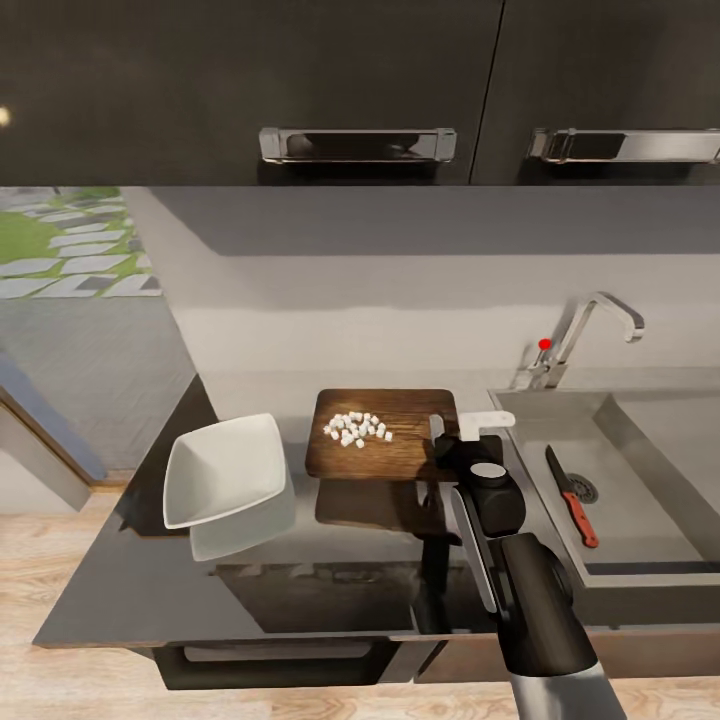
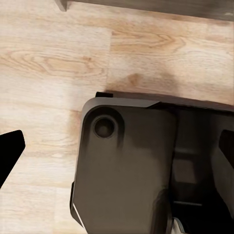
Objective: In the kitchen, take the Vidalia onion out of the sink, dice it on the chopping board with the paring knife, put the diced onion into the bowl on the countertop, then place both the paring knife and the chopping board into the sink.
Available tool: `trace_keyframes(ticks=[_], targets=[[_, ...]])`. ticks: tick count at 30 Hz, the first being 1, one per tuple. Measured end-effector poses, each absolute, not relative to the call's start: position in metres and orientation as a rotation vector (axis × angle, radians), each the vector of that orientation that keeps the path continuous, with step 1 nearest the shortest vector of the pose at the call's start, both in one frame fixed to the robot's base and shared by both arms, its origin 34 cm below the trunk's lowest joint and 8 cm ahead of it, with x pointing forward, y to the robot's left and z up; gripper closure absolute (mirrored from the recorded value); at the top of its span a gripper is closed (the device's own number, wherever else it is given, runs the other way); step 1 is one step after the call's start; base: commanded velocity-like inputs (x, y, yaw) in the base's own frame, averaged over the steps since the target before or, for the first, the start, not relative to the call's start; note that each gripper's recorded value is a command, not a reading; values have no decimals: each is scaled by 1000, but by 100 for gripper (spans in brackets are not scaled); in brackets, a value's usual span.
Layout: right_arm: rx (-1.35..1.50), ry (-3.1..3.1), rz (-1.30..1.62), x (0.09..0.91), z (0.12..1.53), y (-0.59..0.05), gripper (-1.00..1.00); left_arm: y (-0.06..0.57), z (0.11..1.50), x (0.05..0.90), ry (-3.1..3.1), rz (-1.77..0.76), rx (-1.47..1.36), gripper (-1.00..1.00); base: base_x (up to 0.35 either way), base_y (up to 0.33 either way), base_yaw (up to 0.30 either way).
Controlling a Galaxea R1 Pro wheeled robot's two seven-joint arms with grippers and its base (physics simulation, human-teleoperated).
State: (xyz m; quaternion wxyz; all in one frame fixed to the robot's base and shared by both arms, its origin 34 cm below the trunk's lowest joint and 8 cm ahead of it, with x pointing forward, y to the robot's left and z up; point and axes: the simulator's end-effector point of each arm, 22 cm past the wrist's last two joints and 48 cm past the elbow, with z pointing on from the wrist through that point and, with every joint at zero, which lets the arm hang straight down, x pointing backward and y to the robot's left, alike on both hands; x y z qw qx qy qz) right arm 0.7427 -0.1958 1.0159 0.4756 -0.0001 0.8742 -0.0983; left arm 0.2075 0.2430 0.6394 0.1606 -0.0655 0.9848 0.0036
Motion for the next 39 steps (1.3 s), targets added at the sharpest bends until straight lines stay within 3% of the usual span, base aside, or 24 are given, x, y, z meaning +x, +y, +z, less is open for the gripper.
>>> trace_keyframes(ticks=[11, 39], targets=[[0, 2137, -241, 743, 1016, -196, 100, 243, 639, 207, 2813, 10, -187, -100, 0, 103, 0], [3, 2109, -240, 741, 1033, -196, 100, 243, 642, 217, 2785, 7, -185, -100, 0, 2, 0]])
